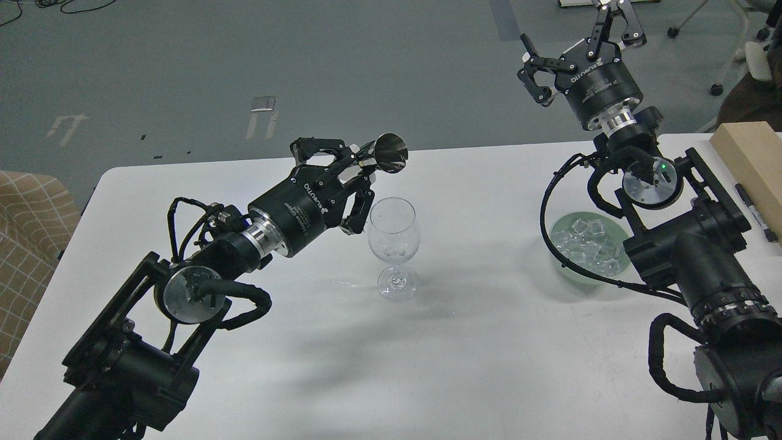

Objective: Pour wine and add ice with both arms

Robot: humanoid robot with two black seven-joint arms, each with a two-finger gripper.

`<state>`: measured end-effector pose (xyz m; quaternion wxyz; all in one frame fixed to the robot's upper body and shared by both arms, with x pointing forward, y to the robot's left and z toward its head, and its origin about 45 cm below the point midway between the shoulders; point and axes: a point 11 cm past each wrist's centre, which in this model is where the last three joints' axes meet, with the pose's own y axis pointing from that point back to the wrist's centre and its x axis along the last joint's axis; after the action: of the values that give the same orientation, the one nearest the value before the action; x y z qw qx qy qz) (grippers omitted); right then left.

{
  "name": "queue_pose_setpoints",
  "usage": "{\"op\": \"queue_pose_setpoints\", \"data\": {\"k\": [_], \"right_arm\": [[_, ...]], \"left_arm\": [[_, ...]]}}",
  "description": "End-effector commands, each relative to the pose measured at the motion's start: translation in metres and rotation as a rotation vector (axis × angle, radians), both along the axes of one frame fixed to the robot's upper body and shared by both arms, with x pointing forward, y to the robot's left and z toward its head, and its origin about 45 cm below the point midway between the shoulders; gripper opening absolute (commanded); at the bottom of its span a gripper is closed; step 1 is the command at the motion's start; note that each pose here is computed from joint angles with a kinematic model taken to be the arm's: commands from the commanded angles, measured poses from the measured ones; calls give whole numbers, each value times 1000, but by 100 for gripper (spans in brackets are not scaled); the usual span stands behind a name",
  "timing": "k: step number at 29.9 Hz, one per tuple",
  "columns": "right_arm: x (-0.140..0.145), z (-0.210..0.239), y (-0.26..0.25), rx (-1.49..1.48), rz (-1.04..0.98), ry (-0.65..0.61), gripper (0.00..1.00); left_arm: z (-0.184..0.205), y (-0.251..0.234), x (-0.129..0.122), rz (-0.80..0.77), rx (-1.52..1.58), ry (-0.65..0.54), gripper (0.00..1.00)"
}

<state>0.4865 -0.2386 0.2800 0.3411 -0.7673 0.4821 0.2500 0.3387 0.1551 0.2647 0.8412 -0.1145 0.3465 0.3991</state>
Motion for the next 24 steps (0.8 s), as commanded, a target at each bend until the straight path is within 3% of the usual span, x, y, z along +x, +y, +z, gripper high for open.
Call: {"op": "queue_pose_setpoints", "data": {"k": [1,24], "right_arm": [[0,0,0,1,-1,0,100],[0,2,0,2,-1,-4,100]], "left_arm": [[-2,4,2,5,1,-3,20],[-5,12,2,9,102,-79,20]]}}
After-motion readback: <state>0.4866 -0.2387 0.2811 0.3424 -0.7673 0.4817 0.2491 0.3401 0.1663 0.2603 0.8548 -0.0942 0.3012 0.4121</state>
